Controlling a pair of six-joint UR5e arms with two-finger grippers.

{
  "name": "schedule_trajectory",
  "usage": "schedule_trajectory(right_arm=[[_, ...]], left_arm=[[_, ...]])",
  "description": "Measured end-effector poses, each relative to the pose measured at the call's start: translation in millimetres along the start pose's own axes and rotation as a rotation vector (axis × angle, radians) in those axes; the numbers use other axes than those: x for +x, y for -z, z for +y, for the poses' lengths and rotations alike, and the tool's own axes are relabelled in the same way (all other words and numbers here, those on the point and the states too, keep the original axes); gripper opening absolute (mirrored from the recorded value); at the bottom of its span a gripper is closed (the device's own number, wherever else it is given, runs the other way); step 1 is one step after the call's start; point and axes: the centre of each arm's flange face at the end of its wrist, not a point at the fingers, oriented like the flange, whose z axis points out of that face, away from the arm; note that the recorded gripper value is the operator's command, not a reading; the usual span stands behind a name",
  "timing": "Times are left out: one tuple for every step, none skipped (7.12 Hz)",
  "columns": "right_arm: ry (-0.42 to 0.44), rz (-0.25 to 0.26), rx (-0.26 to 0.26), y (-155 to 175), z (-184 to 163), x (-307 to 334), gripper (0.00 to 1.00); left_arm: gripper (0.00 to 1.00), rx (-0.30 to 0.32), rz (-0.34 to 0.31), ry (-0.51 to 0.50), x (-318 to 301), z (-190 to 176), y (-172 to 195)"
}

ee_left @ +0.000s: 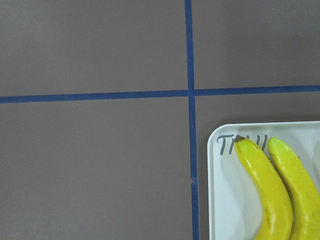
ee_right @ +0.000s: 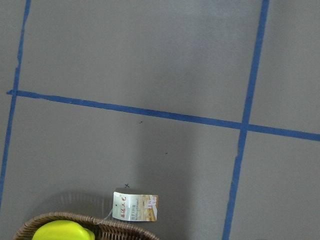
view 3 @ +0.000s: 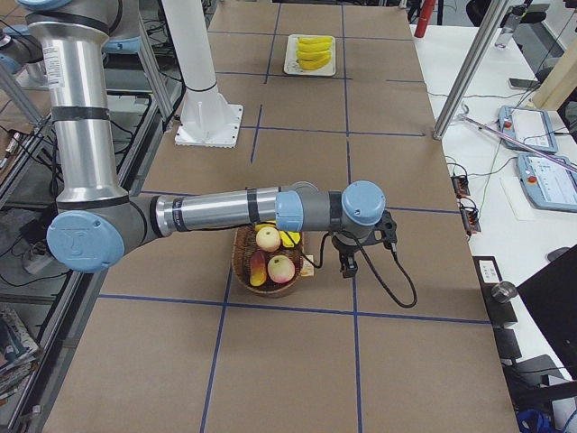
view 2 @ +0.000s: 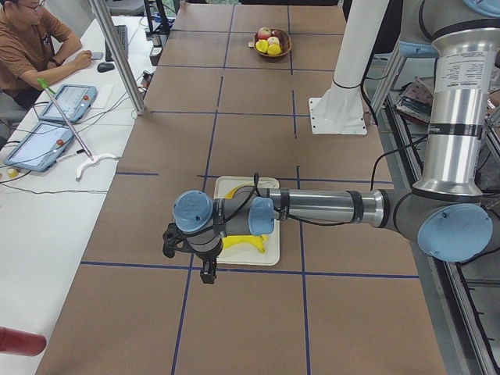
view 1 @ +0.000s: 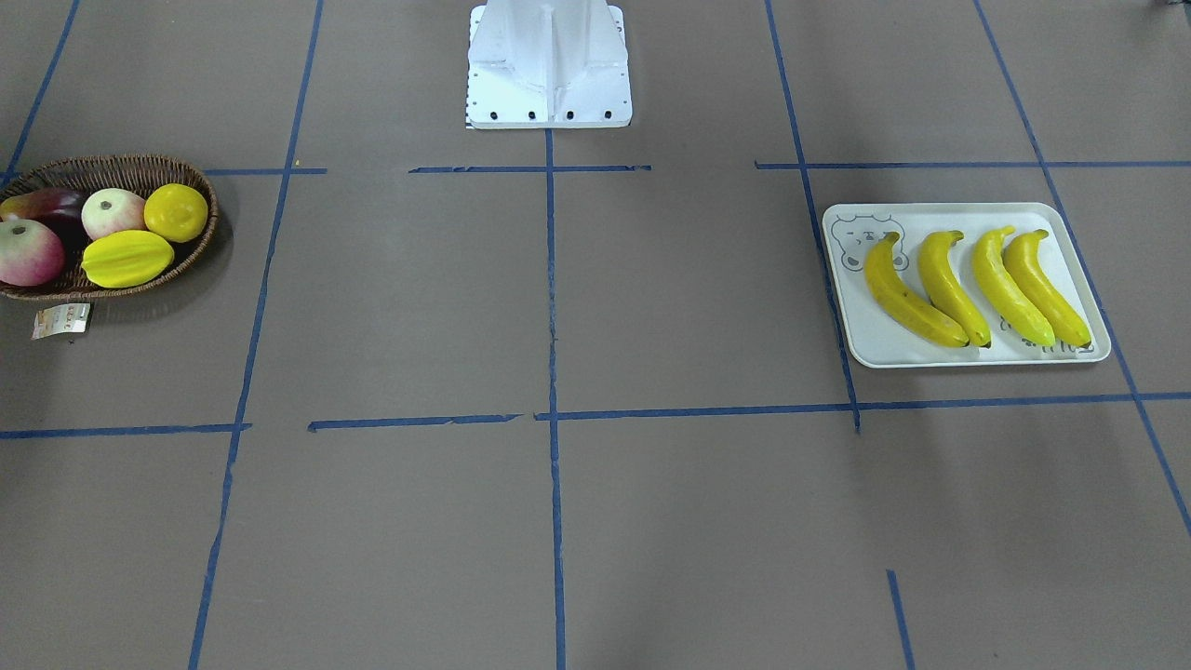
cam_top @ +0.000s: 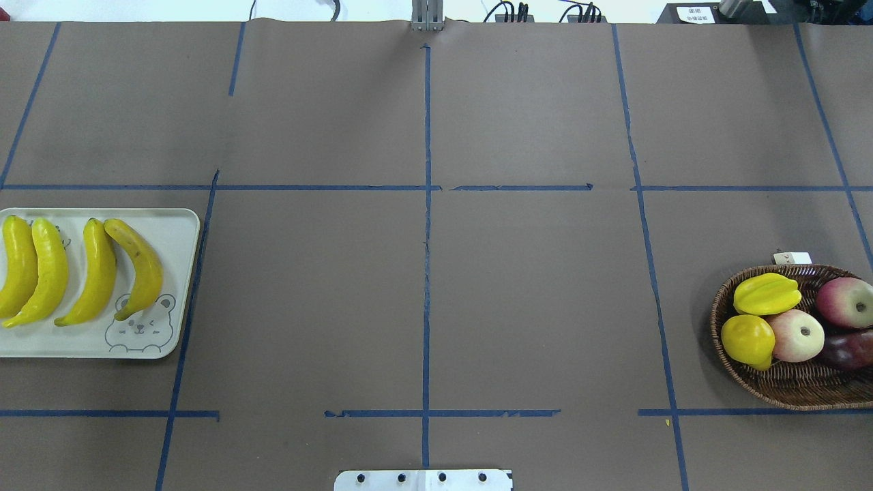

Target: Transfer all bananas from basket to plate

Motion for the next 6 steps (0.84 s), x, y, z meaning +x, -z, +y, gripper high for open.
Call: schedule_trajectory(right_arm=[[-0.033,0.009,0.01,5.4,11.1,17.5,1.0],[-0.065,0.027,0.023,13.0,25.1,35.5,1.0],[-0.083,0.074,0.033,21.2,38.3,52.8,1.0],[-0.087,0.118,0.027,22.0,51.7,67.7,1.0],[-0.092,0.139,0.014,16.8,66.5,79.0,1.0],[-0.102,0.143,0.002,11.0,78.9,85.9,1.0]], left_arm=[[1.0,0.001,0.001,0.009,-0.9,2.6,-0.9],[1.0,0.001,0.002,0.011,-1.6,3.8,-1.7],[1.0,0.001,0.002,0.01,-2.2,4.9,-2.3],[1.0,0.0,0.002,0.01,-2.6,5.7,-2.8],[1.0,0.001,0.002,0.009,-2.7,6.0,-2.9],[1.0,0.0,0.002,0.009,-2.8,6.2,-3.2]])
